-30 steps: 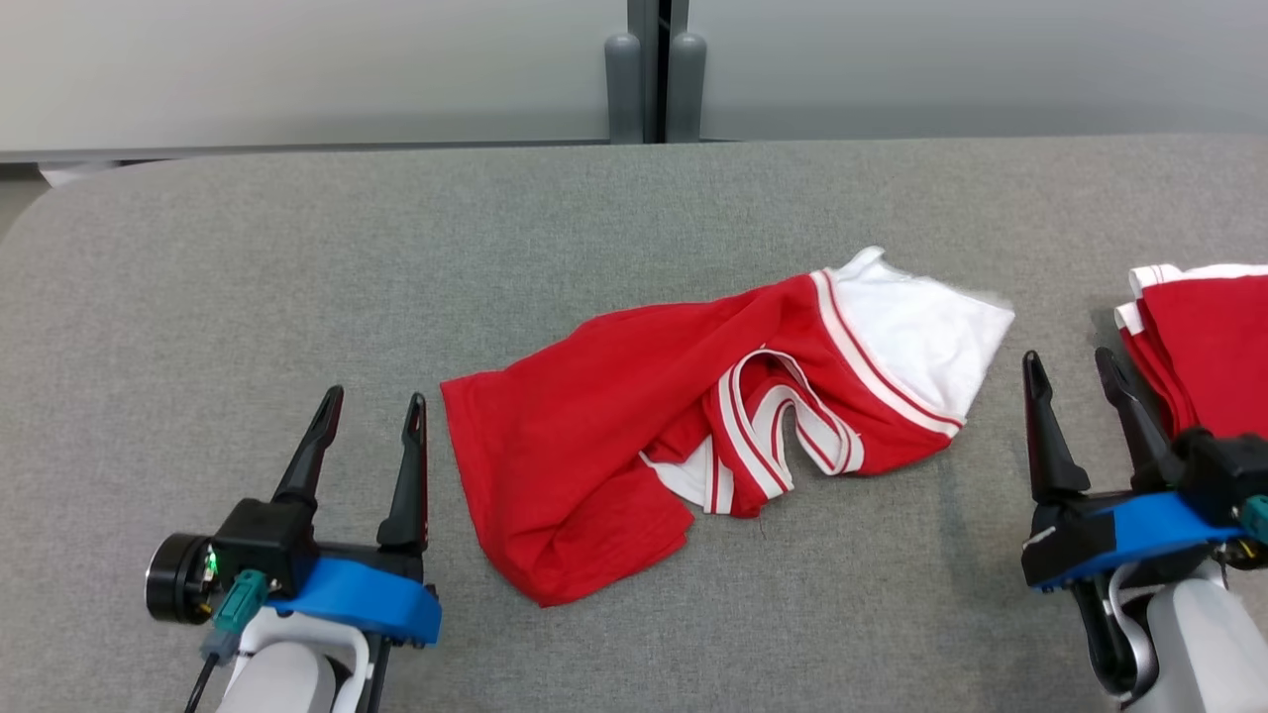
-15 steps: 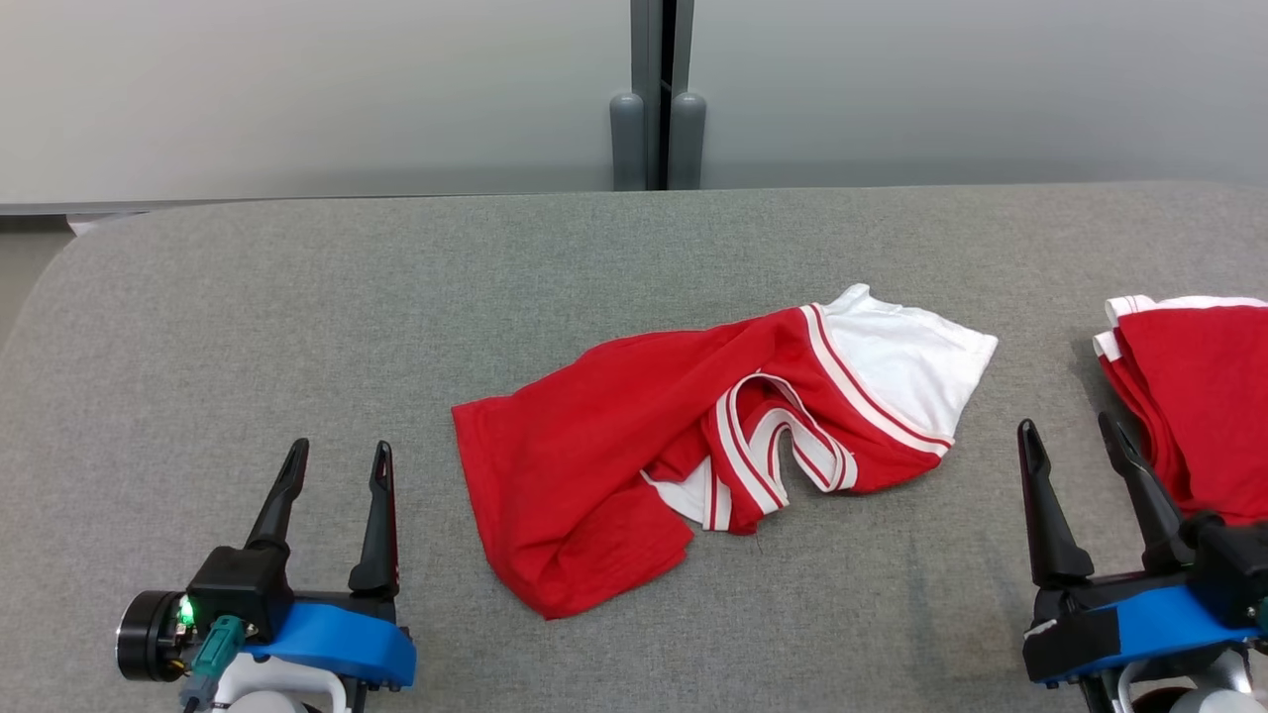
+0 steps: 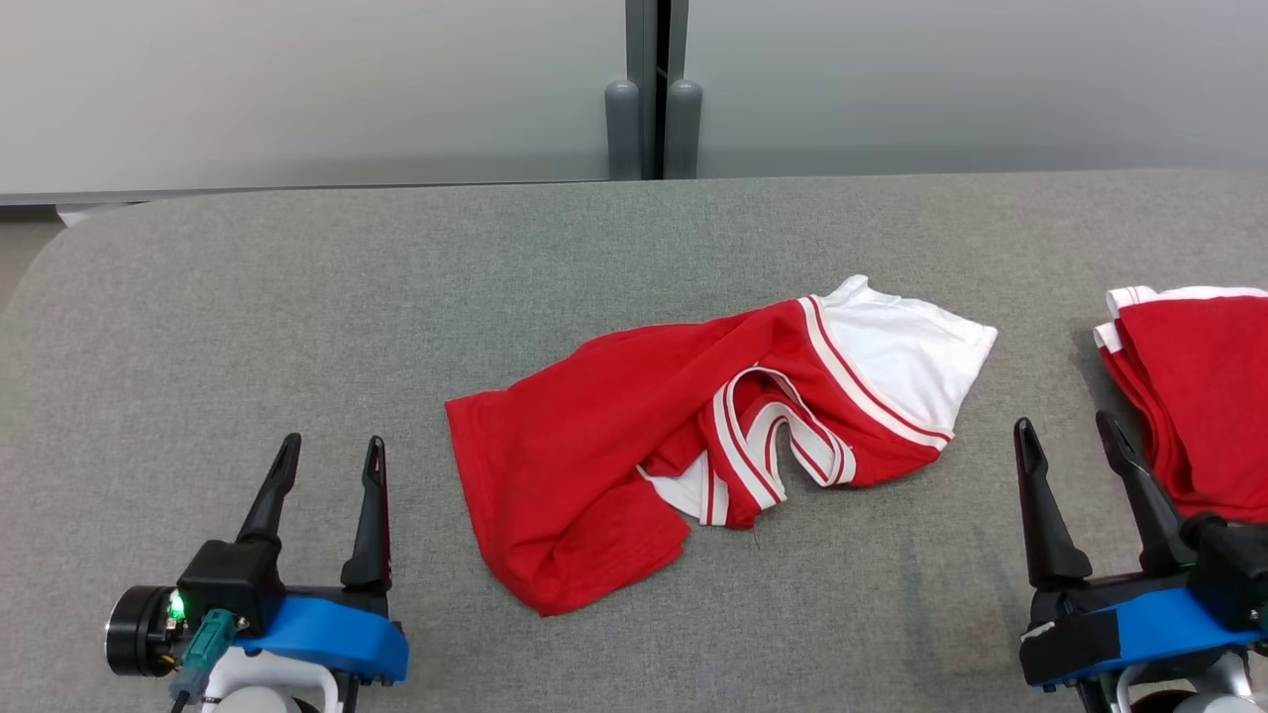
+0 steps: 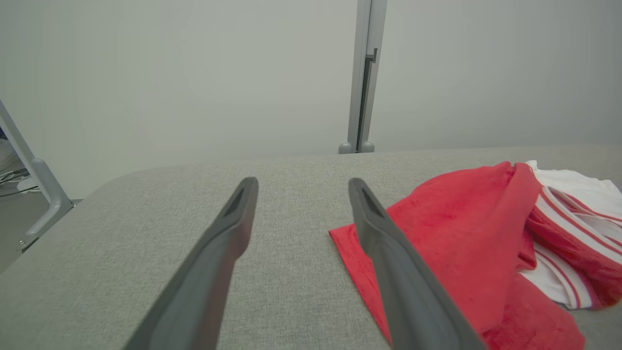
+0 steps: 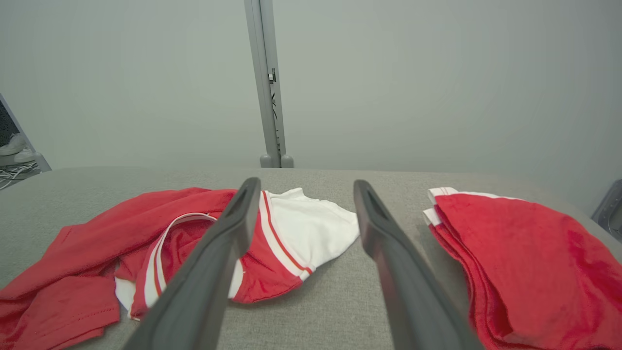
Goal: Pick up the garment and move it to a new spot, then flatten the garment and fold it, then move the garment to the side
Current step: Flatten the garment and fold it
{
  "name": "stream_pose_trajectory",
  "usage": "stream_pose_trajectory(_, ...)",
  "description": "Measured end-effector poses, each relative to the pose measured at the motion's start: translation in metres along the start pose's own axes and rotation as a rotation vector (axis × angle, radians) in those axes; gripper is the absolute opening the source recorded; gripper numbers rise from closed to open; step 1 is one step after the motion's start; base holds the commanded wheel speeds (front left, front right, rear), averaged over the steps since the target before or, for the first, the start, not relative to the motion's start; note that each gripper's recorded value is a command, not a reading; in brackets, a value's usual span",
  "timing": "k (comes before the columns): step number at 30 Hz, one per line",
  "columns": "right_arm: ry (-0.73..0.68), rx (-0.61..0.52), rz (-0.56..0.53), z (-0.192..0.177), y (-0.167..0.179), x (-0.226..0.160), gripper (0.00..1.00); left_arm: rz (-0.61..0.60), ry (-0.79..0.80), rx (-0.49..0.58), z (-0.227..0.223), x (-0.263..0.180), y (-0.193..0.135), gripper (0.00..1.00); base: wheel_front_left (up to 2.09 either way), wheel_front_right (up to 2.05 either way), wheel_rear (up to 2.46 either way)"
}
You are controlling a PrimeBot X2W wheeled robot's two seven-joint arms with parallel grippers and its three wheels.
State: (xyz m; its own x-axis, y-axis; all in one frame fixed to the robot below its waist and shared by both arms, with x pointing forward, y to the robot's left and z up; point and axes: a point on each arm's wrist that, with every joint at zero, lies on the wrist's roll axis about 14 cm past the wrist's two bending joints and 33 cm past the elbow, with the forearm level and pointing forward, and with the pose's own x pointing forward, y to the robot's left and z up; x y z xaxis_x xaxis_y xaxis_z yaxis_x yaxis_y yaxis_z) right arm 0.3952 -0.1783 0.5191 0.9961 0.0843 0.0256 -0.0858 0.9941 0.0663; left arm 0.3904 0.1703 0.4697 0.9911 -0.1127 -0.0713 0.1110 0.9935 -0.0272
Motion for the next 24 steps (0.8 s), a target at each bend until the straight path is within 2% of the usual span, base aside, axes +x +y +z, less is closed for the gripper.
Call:
stream_pose_trajectory(6, 0.027, 0.001, -0.008, -0.010, -0.003, 0.007, 1.00, -0.050, -0.007, 0.008, 0.011, 0.031, -0.006, 1.00, 0.00, 0.00, 0.00)
stream_pose_trajectory(8, 0.037, 0.000, -0.008, -0.015, -0.003, 0.011, 1.00, -0.085, 0.035, 0.006, 0.006, 0.046, -0.012, 1.00, 0.00, 0.00, 0.00)
stream_pose_trajectory(16, 0.091, 0.001, -0.013, -0.036, -0.006, 0.021, 1.00, -0.183, 0.363, -0.031, -0.066, 0.076, -0.029, 1.00, 0.00, 0.00, 0.00)
stream_pose_trajectory(22, 0.114, 0.009, -0.038, -0.046, -0.015, 0.021, 1.00, -0.184, 0.524, -0.048, -0.107, 0.077, -0.027, 1.00, 0.00, 0.00, 0.00)
stream_pose_trajectory(23, 0.120, 0.011, -0.042, -0.048, -0.016, 0.021, 1.00, -0.185, 0.546, -0.053, -0.112, 0.077, -0.027, 0.98, 0.00, 0.00, 0.00)
stream_pose_trajectory(24, 0.124, 0.015, -0.047, -0.051, -0.018, 0.021, 1.00, -0.191, 0.564, -0.052, -0.116, 0.077, -0.028, 0.88, 0.00, 0.00, 0.00)
